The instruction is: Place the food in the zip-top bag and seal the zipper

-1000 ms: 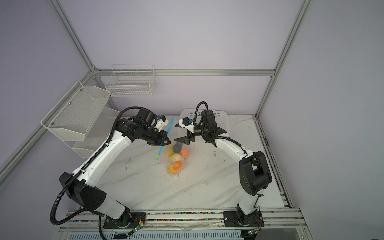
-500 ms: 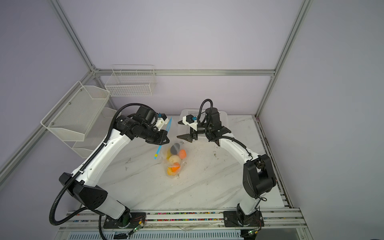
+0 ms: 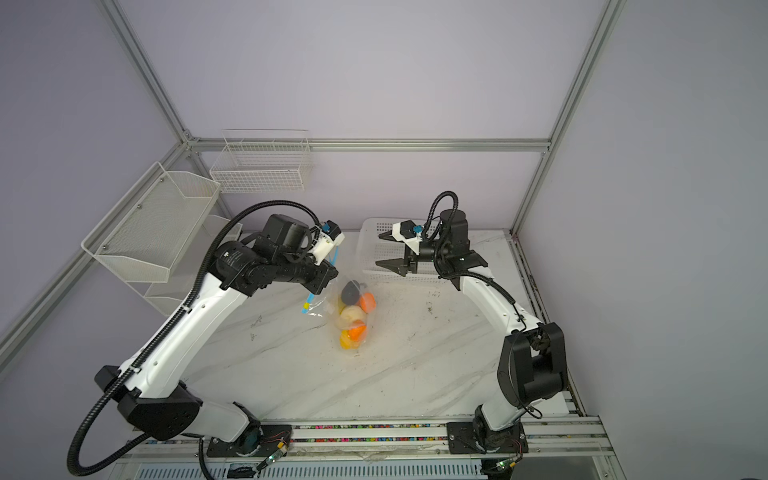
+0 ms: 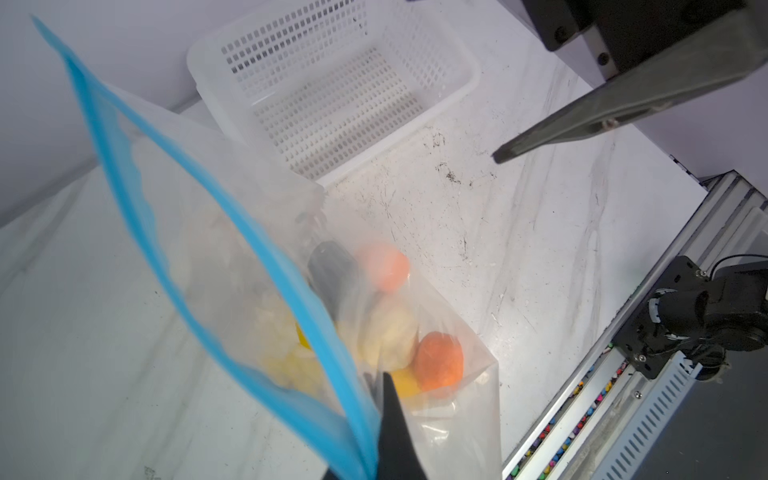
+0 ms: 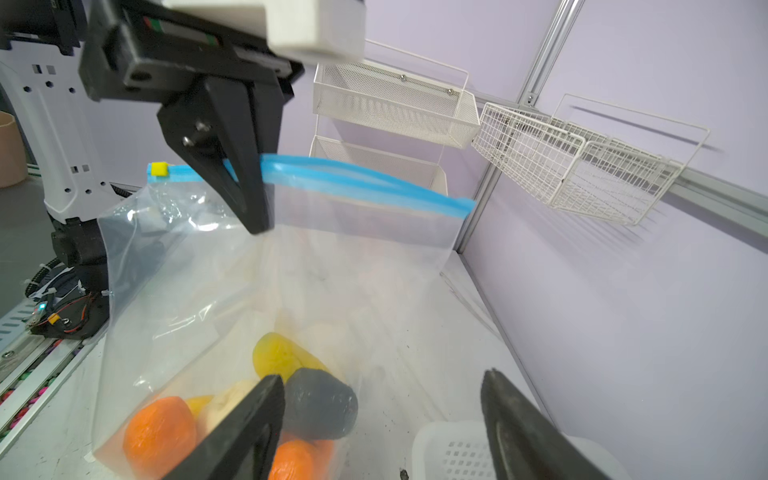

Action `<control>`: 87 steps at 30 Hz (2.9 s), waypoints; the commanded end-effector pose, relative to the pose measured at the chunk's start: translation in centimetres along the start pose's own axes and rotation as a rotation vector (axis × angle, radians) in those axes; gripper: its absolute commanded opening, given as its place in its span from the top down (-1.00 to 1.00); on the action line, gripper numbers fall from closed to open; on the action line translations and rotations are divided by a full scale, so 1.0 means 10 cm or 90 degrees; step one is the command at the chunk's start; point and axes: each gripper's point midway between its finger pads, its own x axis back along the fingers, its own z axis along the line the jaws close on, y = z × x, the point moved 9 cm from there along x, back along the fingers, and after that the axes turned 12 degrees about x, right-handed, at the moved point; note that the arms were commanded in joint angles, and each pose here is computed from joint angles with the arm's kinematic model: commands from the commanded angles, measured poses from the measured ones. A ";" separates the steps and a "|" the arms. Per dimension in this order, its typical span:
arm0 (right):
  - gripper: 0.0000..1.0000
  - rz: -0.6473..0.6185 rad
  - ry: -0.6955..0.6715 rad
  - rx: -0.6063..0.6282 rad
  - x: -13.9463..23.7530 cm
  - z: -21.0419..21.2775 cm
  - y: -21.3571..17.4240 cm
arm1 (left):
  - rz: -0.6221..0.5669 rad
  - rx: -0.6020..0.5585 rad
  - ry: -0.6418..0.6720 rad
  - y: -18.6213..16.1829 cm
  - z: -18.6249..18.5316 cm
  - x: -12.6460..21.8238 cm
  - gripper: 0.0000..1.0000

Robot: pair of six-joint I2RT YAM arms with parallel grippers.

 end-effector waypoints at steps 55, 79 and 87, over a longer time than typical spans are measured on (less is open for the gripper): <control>0.07 -0.047 0.181 0.009 -0.40 0.37 -0.03 | 0.036 -0.375 -0.175 -0.75 -0.28 -0.06 1.00; 0.96 -0.015 0.147 0.016 -0.28 0.39 0.12 | 0.027 -0.329 -0.161 -0.68 -0.28 -0.08 0.85; 1.00 0.025 0.091 0.028 -0.10 0.27 0.18 | -0.024 -0.239 -0.054 -0.70 -0.15 0.02 -0.33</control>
